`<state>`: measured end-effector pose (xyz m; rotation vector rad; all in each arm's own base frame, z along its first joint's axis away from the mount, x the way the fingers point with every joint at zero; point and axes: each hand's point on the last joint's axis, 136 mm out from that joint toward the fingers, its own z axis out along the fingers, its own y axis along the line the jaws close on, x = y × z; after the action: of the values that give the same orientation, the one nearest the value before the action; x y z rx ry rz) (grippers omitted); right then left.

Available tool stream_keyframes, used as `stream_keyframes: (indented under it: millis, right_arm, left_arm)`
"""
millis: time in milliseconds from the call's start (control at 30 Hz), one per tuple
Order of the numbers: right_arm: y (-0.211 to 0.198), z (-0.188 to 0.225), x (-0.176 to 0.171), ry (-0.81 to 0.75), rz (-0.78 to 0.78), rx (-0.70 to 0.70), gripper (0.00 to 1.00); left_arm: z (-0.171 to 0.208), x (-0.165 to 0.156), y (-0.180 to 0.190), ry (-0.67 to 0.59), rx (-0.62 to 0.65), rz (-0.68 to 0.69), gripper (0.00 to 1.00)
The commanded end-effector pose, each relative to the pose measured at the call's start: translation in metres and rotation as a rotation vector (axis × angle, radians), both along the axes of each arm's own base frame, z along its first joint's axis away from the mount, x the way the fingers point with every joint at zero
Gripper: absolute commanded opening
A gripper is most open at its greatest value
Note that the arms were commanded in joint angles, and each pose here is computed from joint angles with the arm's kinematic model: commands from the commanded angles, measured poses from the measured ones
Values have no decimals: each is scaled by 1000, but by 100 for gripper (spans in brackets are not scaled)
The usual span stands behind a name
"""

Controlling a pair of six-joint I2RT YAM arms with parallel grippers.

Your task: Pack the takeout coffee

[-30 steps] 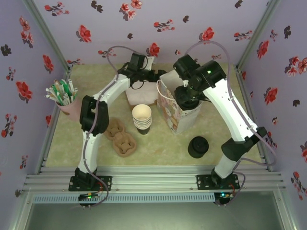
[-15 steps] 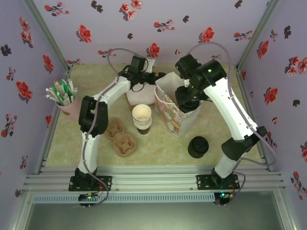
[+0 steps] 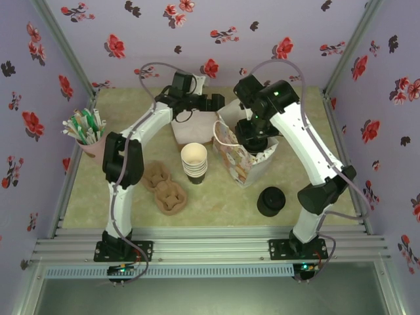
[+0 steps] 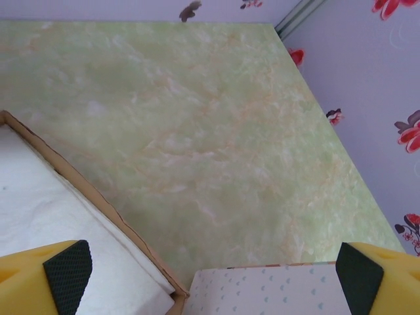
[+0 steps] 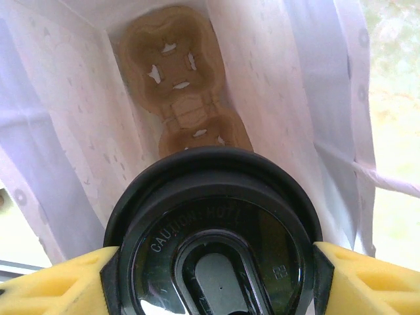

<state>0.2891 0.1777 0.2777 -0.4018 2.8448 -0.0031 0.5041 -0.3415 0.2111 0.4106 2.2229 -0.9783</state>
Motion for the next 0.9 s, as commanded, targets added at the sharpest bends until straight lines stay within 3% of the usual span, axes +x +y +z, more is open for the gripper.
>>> stream_keyframes:
  millis: [0,300,533,867]
  right_arm:
    - [-1,4,3,-5,13,-11,69]
    - [2,17,18,-52,5,-11,69]
    - [2,0,17,-4,4,-41,69]
    - [-2,-20,9,39,5,-64,69]
  left_arm:
    - [27,-5,14,-40,-13,25,99]
    - [29,-15,35,-33,-18,62,99]
    - [27,-22,54,-17,-28,105,99]
    - [34,-61,89,16,-4,181,96]
